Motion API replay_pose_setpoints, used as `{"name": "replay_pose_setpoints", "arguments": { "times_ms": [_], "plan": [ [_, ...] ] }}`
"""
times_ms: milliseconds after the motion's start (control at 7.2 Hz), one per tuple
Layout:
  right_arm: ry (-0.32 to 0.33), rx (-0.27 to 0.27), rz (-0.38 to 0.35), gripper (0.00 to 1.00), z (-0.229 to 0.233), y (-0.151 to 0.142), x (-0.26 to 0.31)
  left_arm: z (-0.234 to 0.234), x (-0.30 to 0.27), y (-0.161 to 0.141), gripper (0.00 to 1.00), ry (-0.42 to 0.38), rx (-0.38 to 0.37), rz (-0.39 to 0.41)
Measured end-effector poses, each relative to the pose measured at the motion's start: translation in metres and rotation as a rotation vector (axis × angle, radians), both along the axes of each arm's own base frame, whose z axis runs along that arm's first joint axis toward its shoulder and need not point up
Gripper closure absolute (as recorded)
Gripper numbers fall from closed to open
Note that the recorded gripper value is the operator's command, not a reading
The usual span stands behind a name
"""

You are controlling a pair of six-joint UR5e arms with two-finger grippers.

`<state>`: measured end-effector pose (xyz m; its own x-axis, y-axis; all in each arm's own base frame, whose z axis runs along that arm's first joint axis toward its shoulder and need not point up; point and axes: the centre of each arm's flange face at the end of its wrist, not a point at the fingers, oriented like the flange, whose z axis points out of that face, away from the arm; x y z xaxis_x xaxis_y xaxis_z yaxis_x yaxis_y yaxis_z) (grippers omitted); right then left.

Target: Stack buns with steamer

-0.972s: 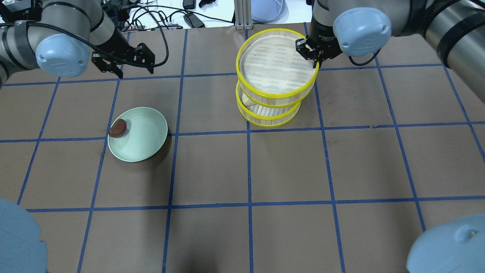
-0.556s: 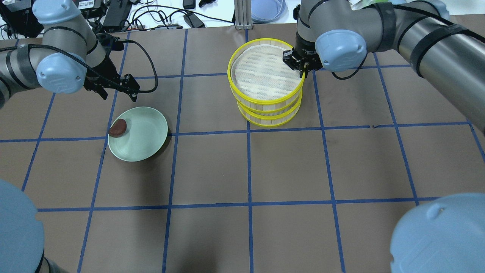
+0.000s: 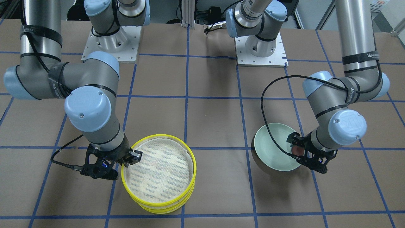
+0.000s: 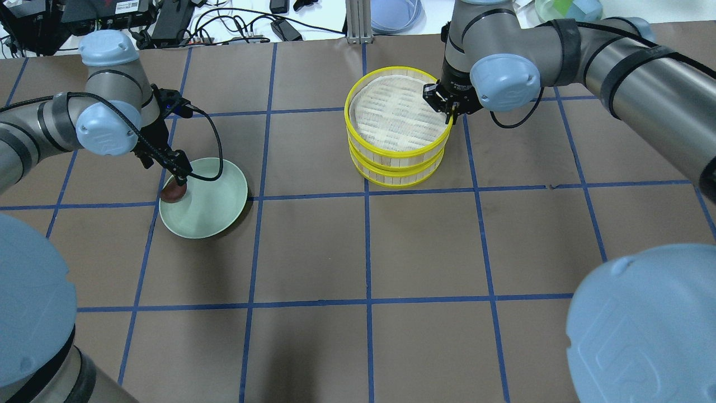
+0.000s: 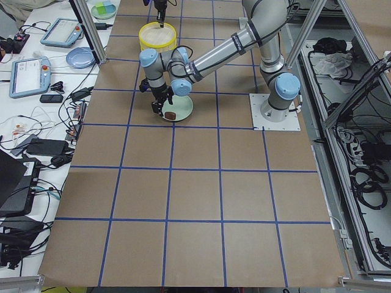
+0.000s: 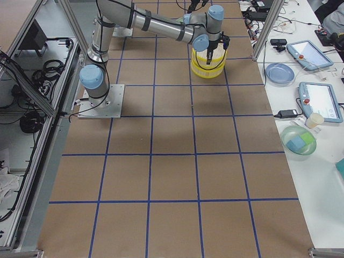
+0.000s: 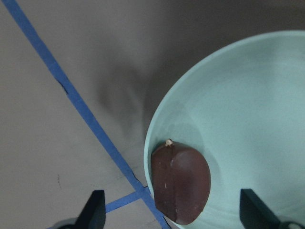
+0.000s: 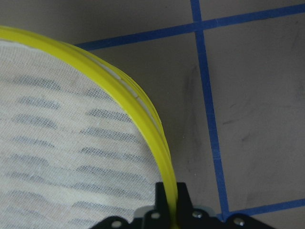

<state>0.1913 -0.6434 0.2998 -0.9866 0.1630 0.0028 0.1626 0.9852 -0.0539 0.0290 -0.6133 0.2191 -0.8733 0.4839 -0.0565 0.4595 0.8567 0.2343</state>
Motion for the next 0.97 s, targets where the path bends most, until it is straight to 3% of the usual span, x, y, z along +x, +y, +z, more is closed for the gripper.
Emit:
{"name": "replay_pose_setpoints", "arguments": {
  "times_ms": [139, 278, 417, 556, 972],
  "plan": [
    [-0.005, 0.01, -0.001, 1.0, -0.005, 0.002, 0.0, -0.011, -0.001, 0.001, 0.13, 0.017, 0.015, -0.005],
    [-0.009, 0.019, -0.002, 1.0, -0.009, 0.003, 0.0, -0.018, -0.003, 0.002, 0.69, 0.038, 0.02, -0.003],
    [-0.01, 0.023, -0.004, 1.0, -0.012, 0.004, -0.001, -0.023, -0.004, 0.003, 0.87, 0.045, 0.026, 0.003],
    [-0.011, 0.019, -0.006, 1.0, -0.013, 0.003, -0.002, -0.026, -0.003, 0.004, 1.0, 0.04, 0.031, 0.02],
    [-0.015, -0.005, -0.024, 1.0, -0.012, 0.0, -0.003, -0.028, 0.002, 0.004, 1.0, 0.004, 0.038, 0.041]
  ]
}}
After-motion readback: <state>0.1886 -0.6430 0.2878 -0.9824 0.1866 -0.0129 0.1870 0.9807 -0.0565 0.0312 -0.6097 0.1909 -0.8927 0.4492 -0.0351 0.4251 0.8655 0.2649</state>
